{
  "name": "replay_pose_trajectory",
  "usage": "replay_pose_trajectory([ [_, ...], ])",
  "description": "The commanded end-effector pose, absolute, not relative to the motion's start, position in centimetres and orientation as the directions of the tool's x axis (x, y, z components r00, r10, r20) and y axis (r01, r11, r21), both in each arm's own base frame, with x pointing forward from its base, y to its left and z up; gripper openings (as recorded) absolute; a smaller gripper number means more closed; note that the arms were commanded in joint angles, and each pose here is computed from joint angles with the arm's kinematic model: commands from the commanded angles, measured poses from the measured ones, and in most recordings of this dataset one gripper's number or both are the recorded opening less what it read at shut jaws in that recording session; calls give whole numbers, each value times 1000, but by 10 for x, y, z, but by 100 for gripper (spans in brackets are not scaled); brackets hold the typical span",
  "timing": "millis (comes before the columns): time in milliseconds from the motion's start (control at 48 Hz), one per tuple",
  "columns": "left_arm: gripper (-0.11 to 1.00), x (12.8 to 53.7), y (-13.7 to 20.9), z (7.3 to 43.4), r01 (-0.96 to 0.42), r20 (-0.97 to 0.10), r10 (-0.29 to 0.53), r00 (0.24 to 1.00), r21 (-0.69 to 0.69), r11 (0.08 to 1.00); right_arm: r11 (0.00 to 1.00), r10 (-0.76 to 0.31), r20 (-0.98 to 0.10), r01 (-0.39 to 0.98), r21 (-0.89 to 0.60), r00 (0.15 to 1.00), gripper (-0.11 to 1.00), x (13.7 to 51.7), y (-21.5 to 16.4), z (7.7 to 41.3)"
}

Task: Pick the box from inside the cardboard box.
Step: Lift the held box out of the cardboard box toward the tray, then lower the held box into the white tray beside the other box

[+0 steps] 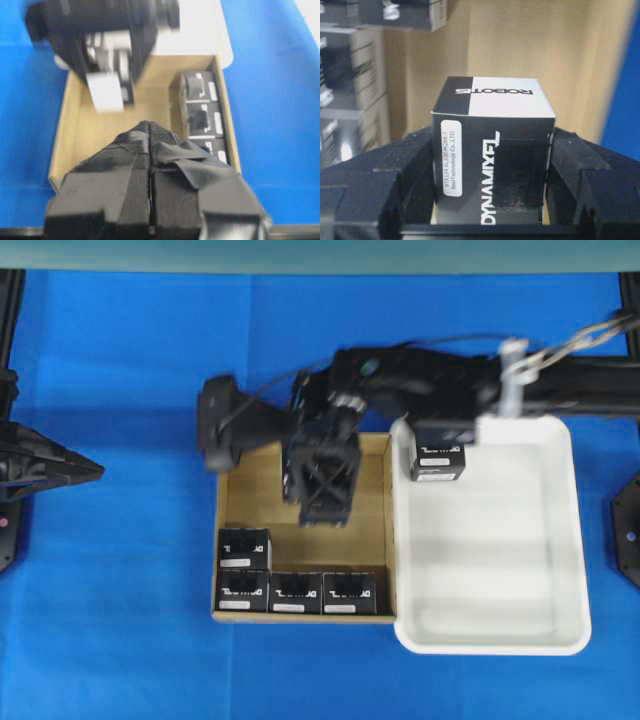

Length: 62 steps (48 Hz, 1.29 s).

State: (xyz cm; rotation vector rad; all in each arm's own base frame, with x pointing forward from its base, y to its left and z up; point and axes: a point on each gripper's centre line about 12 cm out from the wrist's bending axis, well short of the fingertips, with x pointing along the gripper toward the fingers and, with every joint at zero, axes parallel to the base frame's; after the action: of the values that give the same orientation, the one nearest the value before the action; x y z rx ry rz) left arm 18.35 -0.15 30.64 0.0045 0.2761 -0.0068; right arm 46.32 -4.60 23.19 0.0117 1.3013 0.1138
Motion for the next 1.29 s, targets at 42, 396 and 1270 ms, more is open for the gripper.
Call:
replay_pose_trajectory([
  [42, -7, 185, -1, 319, 6, -241, -5, 970, 3, 1000, 997, 78, -941, -50, 65, 328, 61, 446, -58, 290],
  [396, -7, 185, -1, 319, 6, -240, -5, 971, 3, 1000, 999, 52, -928, -4, 54, 370, 61, 392, -75, 364],
  [1270, -7, 184, -4, 325, 19, -213, -18, 977, 3, 1000, 991, 21, -959, 121, 58, 284, 61, 268, -98, 339],
])
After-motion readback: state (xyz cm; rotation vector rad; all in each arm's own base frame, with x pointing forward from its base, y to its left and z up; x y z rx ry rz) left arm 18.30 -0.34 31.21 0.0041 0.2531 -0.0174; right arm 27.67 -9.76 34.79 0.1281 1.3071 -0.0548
